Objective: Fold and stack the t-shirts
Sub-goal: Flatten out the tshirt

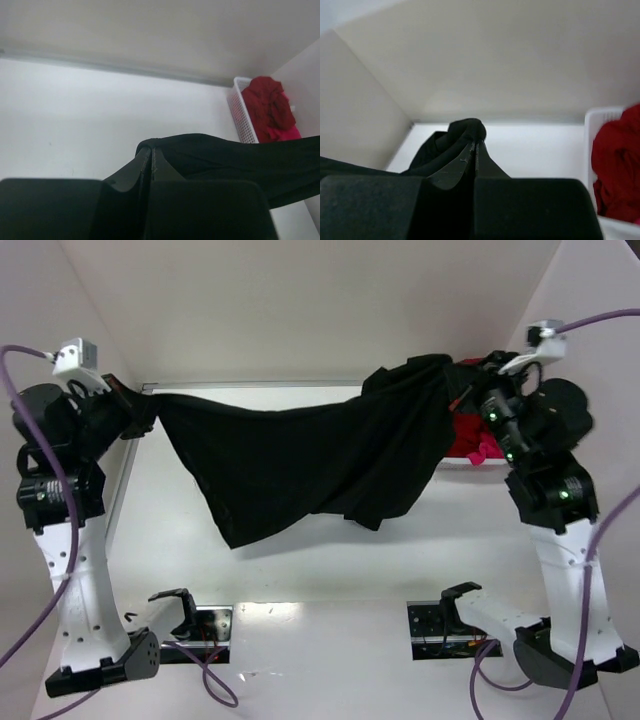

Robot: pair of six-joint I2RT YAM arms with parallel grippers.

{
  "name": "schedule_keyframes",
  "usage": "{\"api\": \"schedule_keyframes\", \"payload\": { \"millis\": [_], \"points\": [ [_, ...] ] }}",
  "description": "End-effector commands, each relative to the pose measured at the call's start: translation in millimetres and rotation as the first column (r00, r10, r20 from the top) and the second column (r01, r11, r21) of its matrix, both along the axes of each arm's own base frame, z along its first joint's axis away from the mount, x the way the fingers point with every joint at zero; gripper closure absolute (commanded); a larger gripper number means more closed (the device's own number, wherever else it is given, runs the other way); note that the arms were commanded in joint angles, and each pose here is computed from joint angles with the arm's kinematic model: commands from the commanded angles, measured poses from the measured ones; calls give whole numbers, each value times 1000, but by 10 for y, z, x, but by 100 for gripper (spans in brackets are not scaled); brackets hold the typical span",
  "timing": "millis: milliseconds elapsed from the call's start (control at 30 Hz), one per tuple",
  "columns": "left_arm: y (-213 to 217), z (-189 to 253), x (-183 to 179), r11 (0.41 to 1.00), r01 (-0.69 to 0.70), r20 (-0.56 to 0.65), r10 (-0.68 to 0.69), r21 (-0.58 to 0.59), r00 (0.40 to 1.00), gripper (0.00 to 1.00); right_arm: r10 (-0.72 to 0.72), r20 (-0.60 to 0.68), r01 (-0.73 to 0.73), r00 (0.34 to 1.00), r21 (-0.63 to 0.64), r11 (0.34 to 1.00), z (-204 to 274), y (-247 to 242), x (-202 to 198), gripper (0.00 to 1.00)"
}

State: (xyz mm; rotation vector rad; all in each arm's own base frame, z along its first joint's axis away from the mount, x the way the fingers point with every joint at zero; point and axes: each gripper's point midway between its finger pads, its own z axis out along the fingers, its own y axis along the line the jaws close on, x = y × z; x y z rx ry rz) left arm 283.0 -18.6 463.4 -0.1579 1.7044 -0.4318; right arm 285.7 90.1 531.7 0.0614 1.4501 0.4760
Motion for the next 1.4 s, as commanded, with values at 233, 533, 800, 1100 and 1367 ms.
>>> {"api": "schedule_keyframes", "payload": {
  "millis": [233, 533, 800, 1100, 1367],
  "points": [
    [354, -1307, 657, 995, -103, -301, 93, -16, 949, 100, -17, -393, -9, 919, -64, 998, -1864, 304, 969, 100],
    [562, -886, 1434, 993, -116, -189, 117, 20, 975, 100, -99, -269, 73, 958, -106, 992, -1352, 343, 1737, 100],
    [631, -1, 1328, 983, -162, -9, 163, 82, 987, 100, -155, -55, 151, 986, -68, 986, -226, 212, 1737, 100],
    [417, 441, 260, 975, -198, 132, 184, 101, 974, 100, -134, 62, 135, 989, -8, 991, 220, -75, 608, 100],
    [253, 633, -776, 963, -264, 228, 245, 56, 942, 100, -63, 194, 59, 979, 27, 998, 668, -275, -568, 100]
  ]
}}
